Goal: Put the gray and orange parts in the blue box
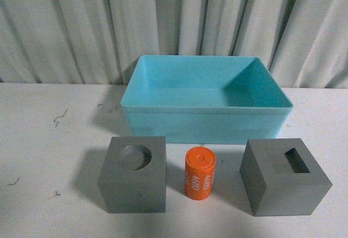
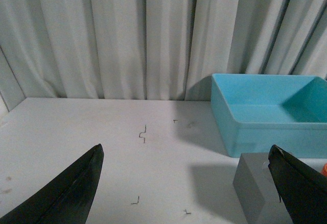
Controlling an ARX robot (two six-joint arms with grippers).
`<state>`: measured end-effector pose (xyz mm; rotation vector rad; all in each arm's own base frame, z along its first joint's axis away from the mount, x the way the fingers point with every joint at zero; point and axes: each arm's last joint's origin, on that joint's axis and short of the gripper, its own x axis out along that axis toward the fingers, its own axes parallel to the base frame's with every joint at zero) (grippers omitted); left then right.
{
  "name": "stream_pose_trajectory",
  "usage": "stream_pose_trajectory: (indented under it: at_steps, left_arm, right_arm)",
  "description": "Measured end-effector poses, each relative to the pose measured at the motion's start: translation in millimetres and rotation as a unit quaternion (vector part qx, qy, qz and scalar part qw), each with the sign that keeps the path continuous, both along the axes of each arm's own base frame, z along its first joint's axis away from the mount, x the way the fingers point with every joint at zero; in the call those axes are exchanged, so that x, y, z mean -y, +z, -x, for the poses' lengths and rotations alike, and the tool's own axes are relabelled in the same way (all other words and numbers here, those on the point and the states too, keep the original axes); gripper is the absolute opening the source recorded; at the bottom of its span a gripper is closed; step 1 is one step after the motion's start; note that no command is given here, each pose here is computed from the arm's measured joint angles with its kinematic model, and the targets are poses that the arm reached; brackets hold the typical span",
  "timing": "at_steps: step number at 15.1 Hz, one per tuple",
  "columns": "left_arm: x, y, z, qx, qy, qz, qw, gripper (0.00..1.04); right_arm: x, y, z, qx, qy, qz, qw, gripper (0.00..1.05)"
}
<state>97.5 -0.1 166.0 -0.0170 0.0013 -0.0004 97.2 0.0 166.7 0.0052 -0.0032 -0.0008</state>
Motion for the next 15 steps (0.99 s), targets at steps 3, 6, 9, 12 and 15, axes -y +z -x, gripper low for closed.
stream_pose_trajectory:
  at_steps: [3,6,9,12,15]
  left_arm:
    - [0.0,0.0,0.0,0.0,0.0,0.0,1.0,0.98]
    - [0.0,0.0,0.0,0.0,0.0,0.0,1.0,0.98]
    - [0.0,0.0,0.0,0.0,0.0,0.0,1.0,0.98]
    - [0.0,0.0,0.0,0.0,0.0,0.0,1.0,0.98]
    - [0.0,0.0,0.0,0.0,0.0,0.0,1.0,0.98]
  right_arm:
    - [0.0,0.0,0.0,0.0,0.0,0.0,1.0,0.98]
    - [0.0,0.0,0.0,0.0,0.0,0.0,1.0,0.98]
    - [0.0,0.0,0.0,0.0,0.0,0.0,1.0,0.98]
    - [0.0,0.0,0.0,0.0,0.0,0.0,1.0,0.98]
    - [0.0,0.0,0.0,0.0,0.0,0.0,1.0,0.98]
